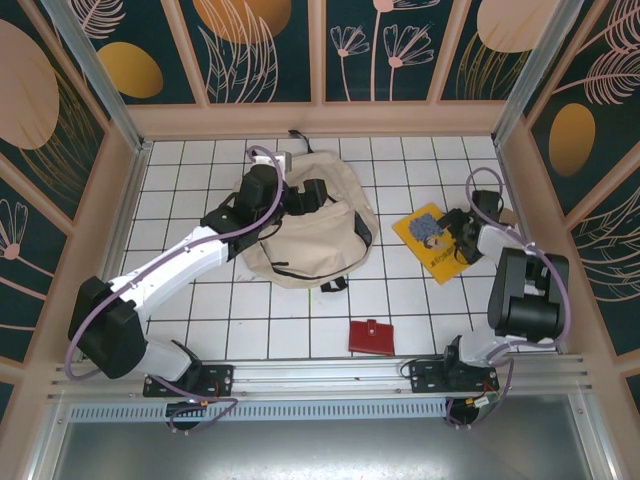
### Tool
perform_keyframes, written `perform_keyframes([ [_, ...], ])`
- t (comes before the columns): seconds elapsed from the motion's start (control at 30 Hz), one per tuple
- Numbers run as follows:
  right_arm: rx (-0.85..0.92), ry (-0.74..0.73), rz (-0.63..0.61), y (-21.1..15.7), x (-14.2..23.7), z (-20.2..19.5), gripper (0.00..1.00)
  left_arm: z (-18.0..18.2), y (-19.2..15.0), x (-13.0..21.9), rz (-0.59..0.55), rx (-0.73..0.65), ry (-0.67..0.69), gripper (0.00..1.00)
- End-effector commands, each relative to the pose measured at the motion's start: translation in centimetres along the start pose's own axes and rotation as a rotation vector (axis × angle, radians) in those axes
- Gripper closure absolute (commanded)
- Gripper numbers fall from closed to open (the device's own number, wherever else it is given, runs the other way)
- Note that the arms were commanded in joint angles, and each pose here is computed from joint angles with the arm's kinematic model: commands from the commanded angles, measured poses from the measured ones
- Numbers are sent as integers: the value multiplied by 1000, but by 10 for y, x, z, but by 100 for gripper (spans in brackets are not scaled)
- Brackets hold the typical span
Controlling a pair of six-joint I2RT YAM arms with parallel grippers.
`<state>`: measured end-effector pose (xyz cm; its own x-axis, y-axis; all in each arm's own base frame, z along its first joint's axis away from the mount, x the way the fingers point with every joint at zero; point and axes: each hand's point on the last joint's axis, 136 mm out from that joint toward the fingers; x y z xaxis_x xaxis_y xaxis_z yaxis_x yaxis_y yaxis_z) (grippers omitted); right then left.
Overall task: Pack the student bag
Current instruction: Rotate the book at the middle-right of the table, then pick up the book from the middle-right of the table.
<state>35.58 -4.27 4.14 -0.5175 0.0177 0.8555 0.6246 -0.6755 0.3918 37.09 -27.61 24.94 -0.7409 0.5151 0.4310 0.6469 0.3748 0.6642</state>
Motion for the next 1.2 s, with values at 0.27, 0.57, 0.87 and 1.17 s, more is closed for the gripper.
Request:
perform_keyframes([
  [0.27, -118, 98, 230, -130, 42, 11, 6, -78, -40, -45, 154, 102, -190, 7],
  [0.57, 178, 28, 101, -67, 46, 13, 35, -100, -121, -92, 372, 139, -191, 28],
  [0.87, 230, 46, 177, -67, 21, 14, 47, -102, -183, -132, 501, 175, -143, 39],
  [1.17, 239, 44, 206, -72, 13, 10, 53, -75, -216, -157, 538, 193, -28, 39],
])
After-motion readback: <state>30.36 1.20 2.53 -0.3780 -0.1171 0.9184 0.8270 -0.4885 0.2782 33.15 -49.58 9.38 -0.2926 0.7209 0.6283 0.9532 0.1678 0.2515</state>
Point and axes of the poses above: each hand's point on the last joint's axis, 136 mm out from that joint toward the fingers, its own x axis back along the fingers, its own z axis along the line the jaws close on, y = z × x, and after that the axes turned 8 degrees about x, right-handed
